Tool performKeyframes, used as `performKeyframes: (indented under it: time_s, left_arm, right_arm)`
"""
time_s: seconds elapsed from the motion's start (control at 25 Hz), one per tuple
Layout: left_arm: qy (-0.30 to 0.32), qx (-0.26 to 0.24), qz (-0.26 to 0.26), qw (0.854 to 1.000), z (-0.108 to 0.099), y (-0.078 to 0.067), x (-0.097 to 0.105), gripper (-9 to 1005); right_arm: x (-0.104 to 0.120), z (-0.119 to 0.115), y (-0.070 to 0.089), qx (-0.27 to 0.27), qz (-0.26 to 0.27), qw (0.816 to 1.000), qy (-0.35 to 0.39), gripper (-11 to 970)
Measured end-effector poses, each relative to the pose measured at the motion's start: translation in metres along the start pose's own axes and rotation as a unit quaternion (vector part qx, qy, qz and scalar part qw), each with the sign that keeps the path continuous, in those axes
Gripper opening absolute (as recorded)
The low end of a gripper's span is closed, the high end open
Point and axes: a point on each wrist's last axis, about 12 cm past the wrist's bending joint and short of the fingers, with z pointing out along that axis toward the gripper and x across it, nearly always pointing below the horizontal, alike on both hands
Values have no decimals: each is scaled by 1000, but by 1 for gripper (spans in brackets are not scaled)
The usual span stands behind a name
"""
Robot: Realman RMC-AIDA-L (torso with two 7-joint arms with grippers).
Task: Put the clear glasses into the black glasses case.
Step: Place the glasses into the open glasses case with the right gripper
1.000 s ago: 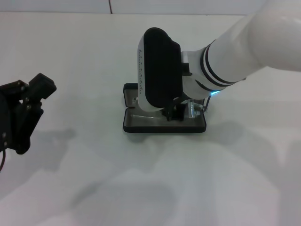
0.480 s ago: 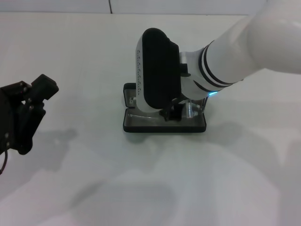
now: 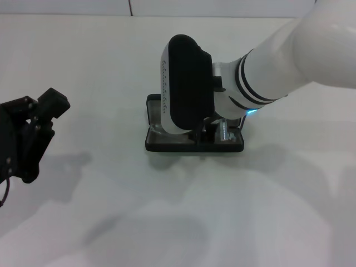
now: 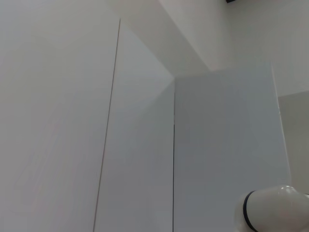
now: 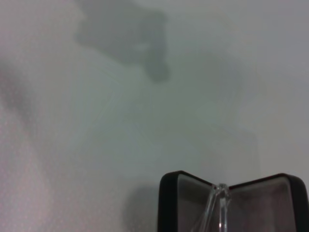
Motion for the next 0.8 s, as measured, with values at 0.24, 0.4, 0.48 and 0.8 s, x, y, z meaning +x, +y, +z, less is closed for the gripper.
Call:
performKeyframes:
  time_s: [0.24,0.4,0.48,0.8]
  left_arm:
    - [1,0,-1,1000,-1,0,0,46]
    - [1,-2,-1,1000,-1,-1,0,46]
    - [0,-2,-1,1000,-1,-1,0,46]
    - [-1,1,0,1000,1,-1,0,47]
  right_arm:
    - [-2,-4,4,0,-1,1000,-11,217]
    - [-3,-9,13,-4,-1,1000,-23,217]
    - [-3,-12,16,-8,-1,1000,-25,216]
    - [1,-17,27,-17,8,999,-31,215]
